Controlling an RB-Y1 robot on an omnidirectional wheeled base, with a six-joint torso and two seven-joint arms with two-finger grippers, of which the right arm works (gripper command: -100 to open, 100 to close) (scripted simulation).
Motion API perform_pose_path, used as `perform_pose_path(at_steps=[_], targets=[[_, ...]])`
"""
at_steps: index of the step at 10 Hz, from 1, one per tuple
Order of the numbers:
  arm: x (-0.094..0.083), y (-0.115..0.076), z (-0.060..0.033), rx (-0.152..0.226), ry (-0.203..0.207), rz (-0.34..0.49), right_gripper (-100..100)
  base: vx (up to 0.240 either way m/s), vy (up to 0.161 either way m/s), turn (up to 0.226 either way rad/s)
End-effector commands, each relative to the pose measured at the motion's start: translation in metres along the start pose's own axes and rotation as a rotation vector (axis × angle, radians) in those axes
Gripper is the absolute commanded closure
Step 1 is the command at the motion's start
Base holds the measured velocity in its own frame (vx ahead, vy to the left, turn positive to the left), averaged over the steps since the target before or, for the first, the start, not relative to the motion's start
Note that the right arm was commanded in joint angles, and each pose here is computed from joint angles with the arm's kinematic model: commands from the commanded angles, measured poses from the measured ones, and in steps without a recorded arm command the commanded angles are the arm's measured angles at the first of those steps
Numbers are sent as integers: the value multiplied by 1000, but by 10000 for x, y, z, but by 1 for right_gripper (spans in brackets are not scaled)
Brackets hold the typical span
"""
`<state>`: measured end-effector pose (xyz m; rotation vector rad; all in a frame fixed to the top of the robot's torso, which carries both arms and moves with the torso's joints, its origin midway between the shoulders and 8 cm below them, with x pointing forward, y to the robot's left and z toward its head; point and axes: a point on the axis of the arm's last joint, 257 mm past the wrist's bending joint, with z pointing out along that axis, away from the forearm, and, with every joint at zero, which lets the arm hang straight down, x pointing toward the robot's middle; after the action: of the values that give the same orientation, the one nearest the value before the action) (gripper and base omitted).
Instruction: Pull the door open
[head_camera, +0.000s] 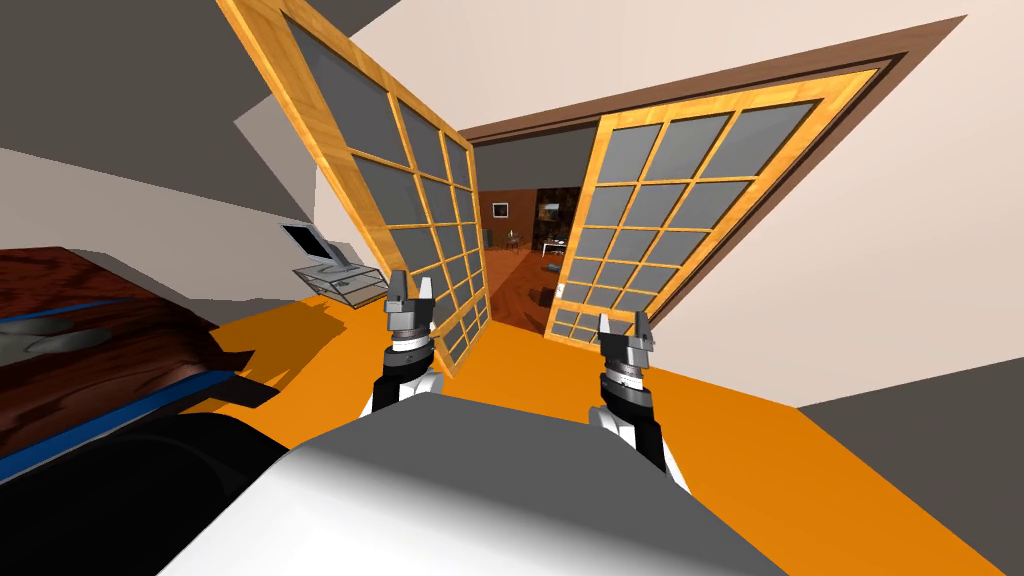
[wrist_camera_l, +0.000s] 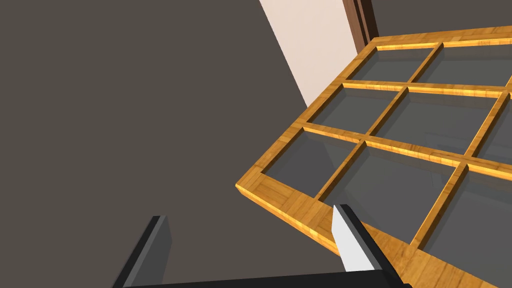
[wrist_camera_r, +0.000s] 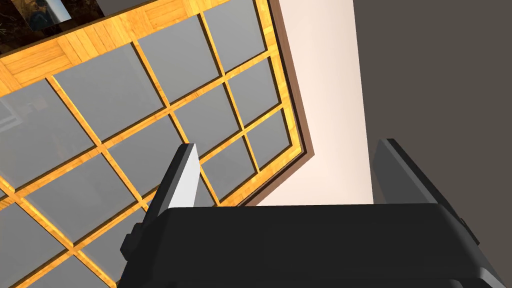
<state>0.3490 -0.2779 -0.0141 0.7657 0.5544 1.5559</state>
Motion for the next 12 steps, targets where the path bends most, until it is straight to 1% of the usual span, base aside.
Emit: perform_pose_path(at_steps=[1,6,12], targets=[[-41,-99,-21,16,-9,40,-100,99,-10,45],[-179,-409,-142,65,-46,164,-100,94,-14,57],[-373,-802,-331,122,-110,322,-100,102,-18,59]])
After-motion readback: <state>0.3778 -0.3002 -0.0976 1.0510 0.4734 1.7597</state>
